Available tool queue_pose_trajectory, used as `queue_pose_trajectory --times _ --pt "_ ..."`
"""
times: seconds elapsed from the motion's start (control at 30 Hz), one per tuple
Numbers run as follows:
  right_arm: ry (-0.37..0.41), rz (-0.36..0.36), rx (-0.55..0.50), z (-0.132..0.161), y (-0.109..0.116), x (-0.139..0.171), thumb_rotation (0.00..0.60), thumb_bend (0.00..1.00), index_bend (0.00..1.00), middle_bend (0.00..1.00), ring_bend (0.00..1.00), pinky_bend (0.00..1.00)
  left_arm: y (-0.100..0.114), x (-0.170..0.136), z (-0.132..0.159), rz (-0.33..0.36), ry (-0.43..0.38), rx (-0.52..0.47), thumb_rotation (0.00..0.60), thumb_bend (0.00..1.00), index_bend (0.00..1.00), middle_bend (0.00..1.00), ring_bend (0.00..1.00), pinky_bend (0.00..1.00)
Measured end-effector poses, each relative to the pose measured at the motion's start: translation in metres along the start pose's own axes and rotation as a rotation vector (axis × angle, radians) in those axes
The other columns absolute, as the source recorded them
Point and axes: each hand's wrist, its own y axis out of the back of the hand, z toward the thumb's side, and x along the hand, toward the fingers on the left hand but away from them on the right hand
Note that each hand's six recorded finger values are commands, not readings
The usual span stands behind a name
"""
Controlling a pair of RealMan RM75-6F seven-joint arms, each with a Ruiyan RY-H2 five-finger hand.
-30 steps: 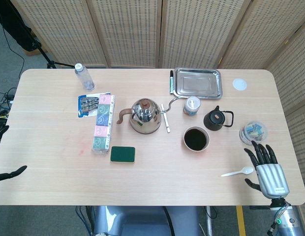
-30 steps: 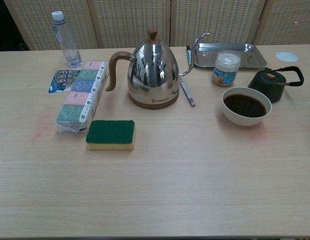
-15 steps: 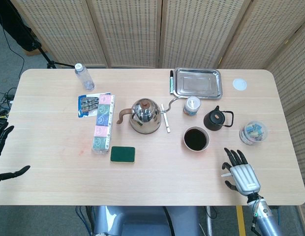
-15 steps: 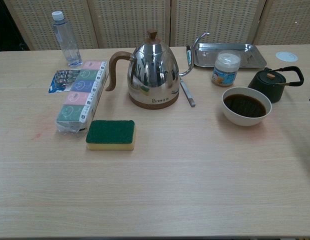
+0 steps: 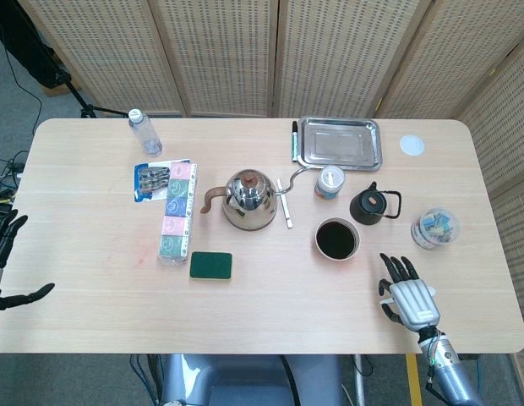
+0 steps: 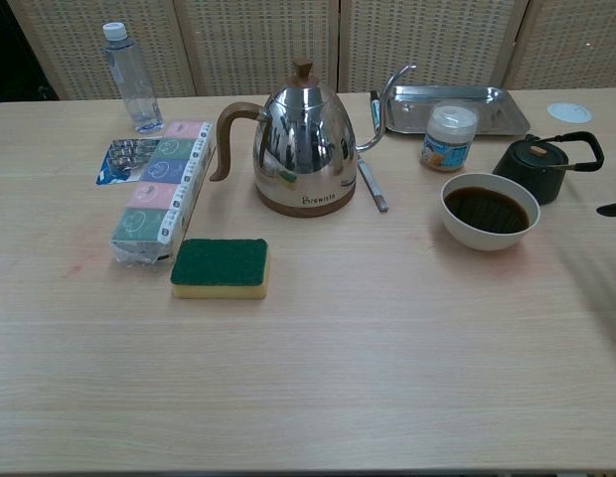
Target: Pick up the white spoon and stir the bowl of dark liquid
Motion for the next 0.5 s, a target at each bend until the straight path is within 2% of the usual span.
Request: queue_pose_trajectory --times 0.1,0.5 --pt "-0.007 0.004 0.001 -0.0032 -0.0013 -0.0015 0.600 0.41 0.50 0.00 0.00 0.00 -0.0019 0.0009 0.0012 -0.004 0.001 0.006 0.492 0.00 0.00 0.00 0.00 0.00" --pt "-0.019 0.035 0.009 -0.0090 -0.0100 -0.0037 0.600 0.41 0.50 0.00 0.00 0.00 -0.0041 0.0017 0.0023 -0.012 0.002 0.010 0.491 0.00 0.00 0.00 0.00 0.00"
